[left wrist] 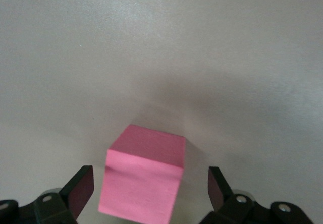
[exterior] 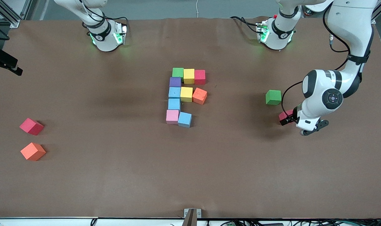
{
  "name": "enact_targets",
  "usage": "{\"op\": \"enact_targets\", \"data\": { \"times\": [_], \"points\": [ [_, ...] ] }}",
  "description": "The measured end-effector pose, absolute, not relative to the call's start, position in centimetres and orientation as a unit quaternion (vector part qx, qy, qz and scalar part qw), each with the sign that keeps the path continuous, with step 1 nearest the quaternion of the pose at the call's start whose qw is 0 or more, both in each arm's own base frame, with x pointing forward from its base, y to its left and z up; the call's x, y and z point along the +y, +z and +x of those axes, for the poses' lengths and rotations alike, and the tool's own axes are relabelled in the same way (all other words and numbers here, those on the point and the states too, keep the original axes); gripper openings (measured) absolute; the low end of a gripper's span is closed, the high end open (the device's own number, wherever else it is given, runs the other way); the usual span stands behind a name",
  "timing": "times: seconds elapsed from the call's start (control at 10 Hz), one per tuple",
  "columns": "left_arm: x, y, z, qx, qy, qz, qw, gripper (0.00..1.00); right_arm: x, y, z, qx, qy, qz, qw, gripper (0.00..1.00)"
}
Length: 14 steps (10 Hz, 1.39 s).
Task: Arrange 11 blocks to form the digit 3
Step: 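Move the left gripper to the pink cube and grasp it, then carry the pink cube with the left gripper and place it beside blue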
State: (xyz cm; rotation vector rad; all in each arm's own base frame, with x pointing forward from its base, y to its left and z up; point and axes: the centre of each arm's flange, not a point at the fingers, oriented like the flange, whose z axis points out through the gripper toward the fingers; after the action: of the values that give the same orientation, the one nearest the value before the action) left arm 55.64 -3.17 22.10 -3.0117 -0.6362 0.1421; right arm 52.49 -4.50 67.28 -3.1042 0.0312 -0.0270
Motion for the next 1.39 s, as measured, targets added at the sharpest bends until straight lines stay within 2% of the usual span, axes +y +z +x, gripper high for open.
{"op": "enact_targets", "data": {
  "times": [0.3, 0.4, 0.5, 0.7, 1.0, 1.19, 1.39],
  "points": [
    [-2.7, 20.2, 54.3, -0.202, 0.023, -0.979, 0.021, 0.99, -4.3, 67.3, 52.5, 0.008, -0.007, -1.0, 0.019, 1.0],
    [-2.4, 19.8, 53.9, -0.204, 0.021, -0.978, 0.021, 0.94, -4.2, 67.2, 52.5, 0.007, -0.007, -1.0, 0.019, 1.0],
    [-2.2, 19.7, 53.9, -0.207, 0.019, -0.978, 0.021, 0.88, -4.1, 67.2, 52.5, 0.006, -0.006, -1.0, 0.019, 1.0],
    [-2.1, 20.3, 54.3, -0.237, 0.016, -0.971, 0.002, 0.61, -4.1, 67.2, 52.5, 0.006, -0.006, -1.0, 0.019, 1.0],
    [-4.8, 24.3, 58.0, -0.33, 0.001, -0.943, -0.028, 0.59, -4.1, 67.2, 52.5, 0.006, -0.006, -1.0, 0.019, 1.0],
    [-10.5, 27.9, 60.4, -0.401, -0.006, -0.915, -0.049, 0.59, -4.1, 67.2, 52.5, 0.006, -0.006, -1.0, 0.019, 1.0],
    [-17.4, 28.9, 61.1, -0.464, -0.007, -0.883, -0.064, 0.59, -4.1, 67.2, 52.5, 0.006, -0.006, -1.0, 0.019, 1.0]
  ]
}}
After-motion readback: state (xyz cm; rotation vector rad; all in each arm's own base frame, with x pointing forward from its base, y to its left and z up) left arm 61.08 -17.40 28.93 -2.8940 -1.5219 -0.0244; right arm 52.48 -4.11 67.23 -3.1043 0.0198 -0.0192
